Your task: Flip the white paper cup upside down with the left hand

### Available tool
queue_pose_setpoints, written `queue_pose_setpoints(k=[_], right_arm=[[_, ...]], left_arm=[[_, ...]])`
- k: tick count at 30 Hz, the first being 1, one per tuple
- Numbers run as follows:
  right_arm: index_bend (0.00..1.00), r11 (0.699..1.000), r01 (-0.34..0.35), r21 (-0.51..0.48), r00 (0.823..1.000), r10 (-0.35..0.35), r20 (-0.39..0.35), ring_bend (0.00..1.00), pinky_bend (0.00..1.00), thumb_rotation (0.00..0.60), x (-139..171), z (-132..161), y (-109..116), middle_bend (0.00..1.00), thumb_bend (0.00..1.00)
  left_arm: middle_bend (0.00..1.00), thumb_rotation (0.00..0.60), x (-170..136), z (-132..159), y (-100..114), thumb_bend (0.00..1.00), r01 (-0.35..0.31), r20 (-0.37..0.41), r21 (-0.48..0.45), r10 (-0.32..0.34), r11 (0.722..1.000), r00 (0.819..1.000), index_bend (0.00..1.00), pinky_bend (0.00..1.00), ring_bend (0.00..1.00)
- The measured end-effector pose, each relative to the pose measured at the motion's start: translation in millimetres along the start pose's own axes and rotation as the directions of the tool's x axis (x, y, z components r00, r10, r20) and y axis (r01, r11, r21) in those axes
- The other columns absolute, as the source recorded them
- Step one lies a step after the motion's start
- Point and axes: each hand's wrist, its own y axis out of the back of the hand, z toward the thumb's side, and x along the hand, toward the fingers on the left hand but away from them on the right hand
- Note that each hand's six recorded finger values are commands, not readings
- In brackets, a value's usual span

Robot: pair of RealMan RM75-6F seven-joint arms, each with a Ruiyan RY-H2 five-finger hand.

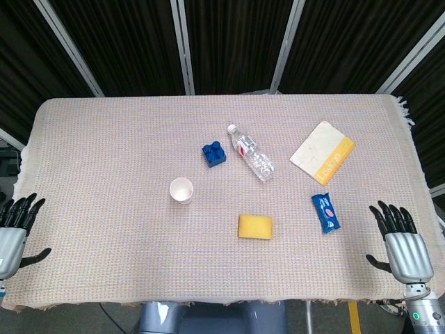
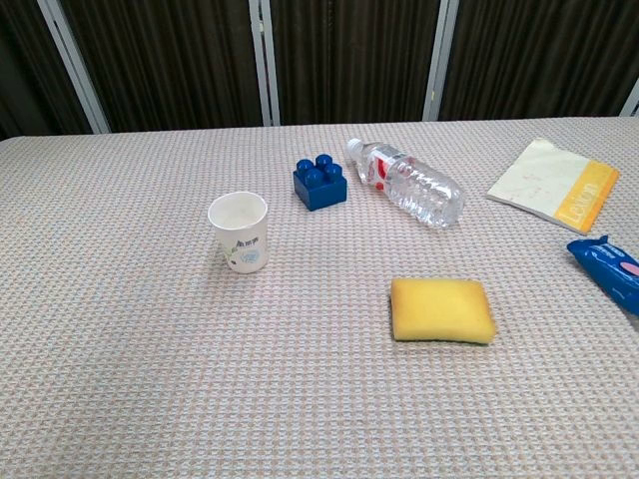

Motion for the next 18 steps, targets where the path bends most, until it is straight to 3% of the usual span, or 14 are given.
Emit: queue_pose_setpoints(k=[18], right_arm=[[0.06, 1.000, 0.001, -0.003, 1.000, -0.001, -0.010, 0.00, 0.00, 0.600, 0.9, 1.4, 0.5, 0.00, 0.04]], left_arm=[[0.00, 0.600, 1.1, 3.0, -1.2, 0.05, 0.010, 0.010, 0.003, -0.010, 1.000, 1.000, 0.00, 0.00, 0.00]])
